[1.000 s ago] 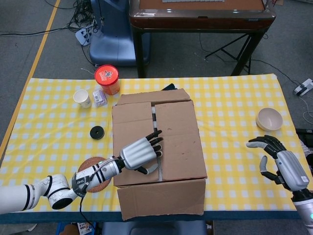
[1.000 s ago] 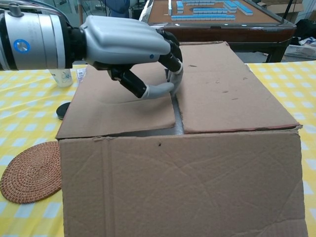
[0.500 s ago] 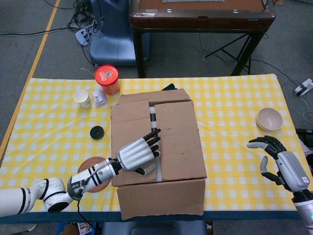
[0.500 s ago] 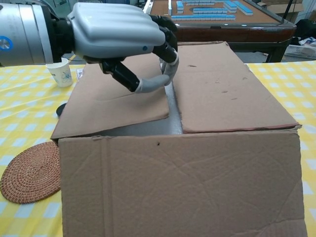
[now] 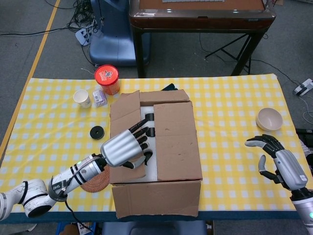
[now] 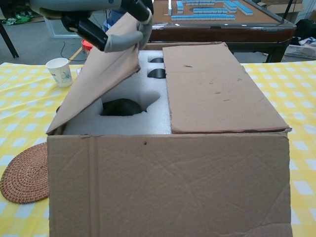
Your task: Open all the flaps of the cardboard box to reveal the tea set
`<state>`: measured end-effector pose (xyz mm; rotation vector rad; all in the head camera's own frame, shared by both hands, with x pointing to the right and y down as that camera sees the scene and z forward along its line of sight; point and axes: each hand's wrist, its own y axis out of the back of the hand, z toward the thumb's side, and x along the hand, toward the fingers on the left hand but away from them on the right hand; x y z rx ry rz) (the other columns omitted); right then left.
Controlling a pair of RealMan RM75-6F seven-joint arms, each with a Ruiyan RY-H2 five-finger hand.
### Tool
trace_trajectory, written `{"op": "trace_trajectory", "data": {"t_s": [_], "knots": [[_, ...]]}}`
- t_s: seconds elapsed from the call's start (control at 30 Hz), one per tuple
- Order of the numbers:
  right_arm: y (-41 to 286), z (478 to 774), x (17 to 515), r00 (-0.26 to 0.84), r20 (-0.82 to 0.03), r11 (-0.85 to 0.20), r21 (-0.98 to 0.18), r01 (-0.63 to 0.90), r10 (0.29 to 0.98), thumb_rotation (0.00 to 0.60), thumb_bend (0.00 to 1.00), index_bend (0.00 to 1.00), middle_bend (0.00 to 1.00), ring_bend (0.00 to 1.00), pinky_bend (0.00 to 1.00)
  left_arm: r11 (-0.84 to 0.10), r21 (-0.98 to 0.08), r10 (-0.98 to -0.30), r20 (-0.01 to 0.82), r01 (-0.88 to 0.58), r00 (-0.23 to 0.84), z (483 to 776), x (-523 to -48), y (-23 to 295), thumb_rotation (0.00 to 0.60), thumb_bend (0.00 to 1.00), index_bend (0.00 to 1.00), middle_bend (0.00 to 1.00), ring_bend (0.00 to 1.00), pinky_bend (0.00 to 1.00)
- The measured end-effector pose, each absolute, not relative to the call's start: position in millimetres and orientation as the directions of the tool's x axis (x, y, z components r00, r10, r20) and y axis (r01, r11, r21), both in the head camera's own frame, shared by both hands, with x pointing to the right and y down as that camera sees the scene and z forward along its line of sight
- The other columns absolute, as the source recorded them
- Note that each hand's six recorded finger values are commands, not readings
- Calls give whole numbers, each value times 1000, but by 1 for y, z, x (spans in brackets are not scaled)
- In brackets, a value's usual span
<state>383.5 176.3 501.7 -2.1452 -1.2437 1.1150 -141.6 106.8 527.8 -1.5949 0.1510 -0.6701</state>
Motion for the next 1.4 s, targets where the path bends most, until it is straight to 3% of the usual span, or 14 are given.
{"op": "trace_trajectory", "data": {"t_s": [0.43, 1.4], "knots": [[175, 500, 383, 290, -423, -512, -675, 532, 858, 600, 765, 276, 247, 157, 93, -110, -954, -538, 292, 277, 791, 487, -171, 94, 153, 547, 529, 416, 179, 0], [172, 504, 376, 311, -425, -526, -668, 526, 850, 600, 765, 275, 246, 157, 93, -130, -917, -678, 359, 377, 641, 474, -264, 71, 150, 547, 529, 416, 177, 0]]}}
